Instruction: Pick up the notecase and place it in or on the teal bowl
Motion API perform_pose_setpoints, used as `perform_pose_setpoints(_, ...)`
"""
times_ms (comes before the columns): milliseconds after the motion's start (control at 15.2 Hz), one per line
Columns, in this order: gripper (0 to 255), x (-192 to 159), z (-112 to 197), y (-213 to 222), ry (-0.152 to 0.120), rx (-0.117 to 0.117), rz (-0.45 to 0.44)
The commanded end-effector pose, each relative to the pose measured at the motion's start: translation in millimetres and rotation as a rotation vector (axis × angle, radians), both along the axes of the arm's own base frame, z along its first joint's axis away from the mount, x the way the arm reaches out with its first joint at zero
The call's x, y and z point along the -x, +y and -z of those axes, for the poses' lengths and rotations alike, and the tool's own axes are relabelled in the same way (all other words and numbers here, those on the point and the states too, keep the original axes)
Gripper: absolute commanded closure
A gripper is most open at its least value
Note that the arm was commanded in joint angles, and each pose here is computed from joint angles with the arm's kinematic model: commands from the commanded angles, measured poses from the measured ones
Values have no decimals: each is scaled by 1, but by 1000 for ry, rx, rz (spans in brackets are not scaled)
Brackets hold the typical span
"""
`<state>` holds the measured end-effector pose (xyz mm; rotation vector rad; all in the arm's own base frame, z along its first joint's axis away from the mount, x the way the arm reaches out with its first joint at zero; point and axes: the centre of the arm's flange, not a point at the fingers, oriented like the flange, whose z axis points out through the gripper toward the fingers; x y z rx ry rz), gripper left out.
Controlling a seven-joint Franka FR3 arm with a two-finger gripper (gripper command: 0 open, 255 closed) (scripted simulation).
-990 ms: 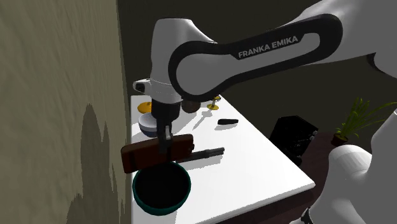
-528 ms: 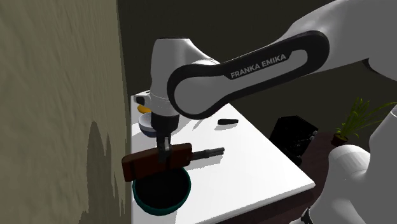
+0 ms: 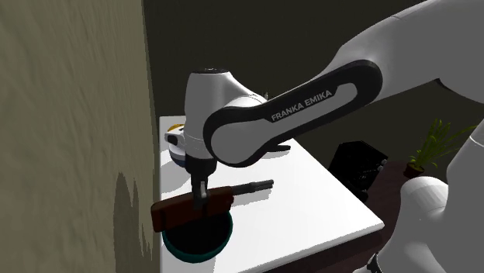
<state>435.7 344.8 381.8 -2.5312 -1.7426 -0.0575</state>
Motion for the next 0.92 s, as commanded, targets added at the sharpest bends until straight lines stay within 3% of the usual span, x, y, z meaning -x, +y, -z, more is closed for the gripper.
perform_pose_setpoints(0, 255, -1, 5, 0, -1, -1, 0)
perform_pose_setpoints(396, 255, -1, 5, 0, -1, -1, 0)
perform_pose_setpoints(462, 0, -1, 5, 0, -1, -1, 0)
perform_pose_setpoints(792, 0, -1, 5, 0, -1, -1, 0)
perform_pose_setpoints(858, 0, -1, -8, -1, -1, -1, 0)
